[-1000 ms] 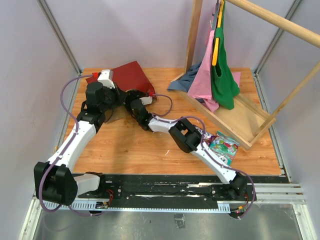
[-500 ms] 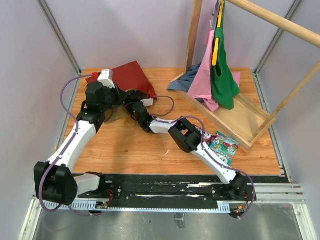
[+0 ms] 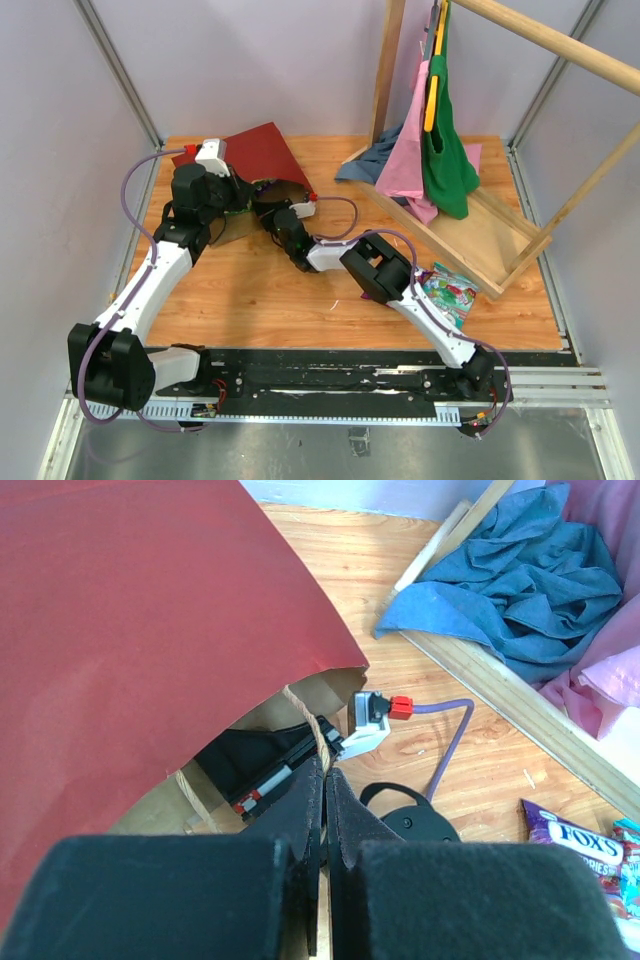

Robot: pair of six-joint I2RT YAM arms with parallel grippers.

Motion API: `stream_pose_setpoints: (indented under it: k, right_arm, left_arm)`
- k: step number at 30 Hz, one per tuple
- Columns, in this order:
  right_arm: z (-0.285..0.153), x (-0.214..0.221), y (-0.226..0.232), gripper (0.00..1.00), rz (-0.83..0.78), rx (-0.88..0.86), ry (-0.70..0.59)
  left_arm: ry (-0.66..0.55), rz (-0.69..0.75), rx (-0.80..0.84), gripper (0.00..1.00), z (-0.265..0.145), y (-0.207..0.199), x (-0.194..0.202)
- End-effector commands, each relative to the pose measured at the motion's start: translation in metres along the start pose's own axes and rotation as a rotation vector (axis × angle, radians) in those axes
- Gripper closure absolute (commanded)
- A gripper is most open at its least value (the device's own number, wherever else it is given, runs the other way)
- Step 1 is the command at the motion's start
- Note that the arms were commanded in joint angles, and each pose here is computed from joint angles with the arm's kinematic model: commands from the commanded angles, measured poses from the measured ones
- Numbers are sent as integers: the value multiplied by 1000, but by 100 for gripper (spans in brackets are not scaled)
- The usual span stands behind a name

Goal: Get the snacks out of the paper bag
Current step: Take out the snack from the paper bag.

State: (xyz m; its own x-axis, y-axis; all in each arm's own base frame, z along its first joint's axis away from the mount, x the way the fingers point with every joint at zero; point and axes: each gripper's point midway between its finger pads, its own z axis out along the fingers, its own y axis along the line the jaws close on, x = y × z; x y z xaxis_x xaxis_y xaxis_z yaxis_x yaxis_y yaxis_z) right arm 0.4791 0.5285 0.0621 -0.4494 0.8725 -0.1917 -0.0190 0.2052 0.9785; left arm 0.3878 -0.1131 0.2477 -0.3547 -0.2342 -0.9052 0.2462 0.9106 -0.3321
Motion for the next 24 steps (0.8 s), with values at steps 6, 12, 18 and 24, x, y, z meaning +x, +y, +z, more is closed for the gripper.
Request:
stream_pose_setpoints:
  k: [6,12,18,24]
  right_arm:
    - [2,0,36,63,15,-78,15]
    - [9,-1,36,53,-29,-73,-3]
    - [26,-4,36,36,-51,-58,-22]
    - [31,-11,21,32,-69,22,-34]
  left_arm:
    - [-51,20,16,99,-4,-8,-22]
    - [-50,20,16,100,-4,-8,-22]
    - [-47,20,19,99,-3,-8,-21]
    - [-43,21,22,99,-2,-9,-20]
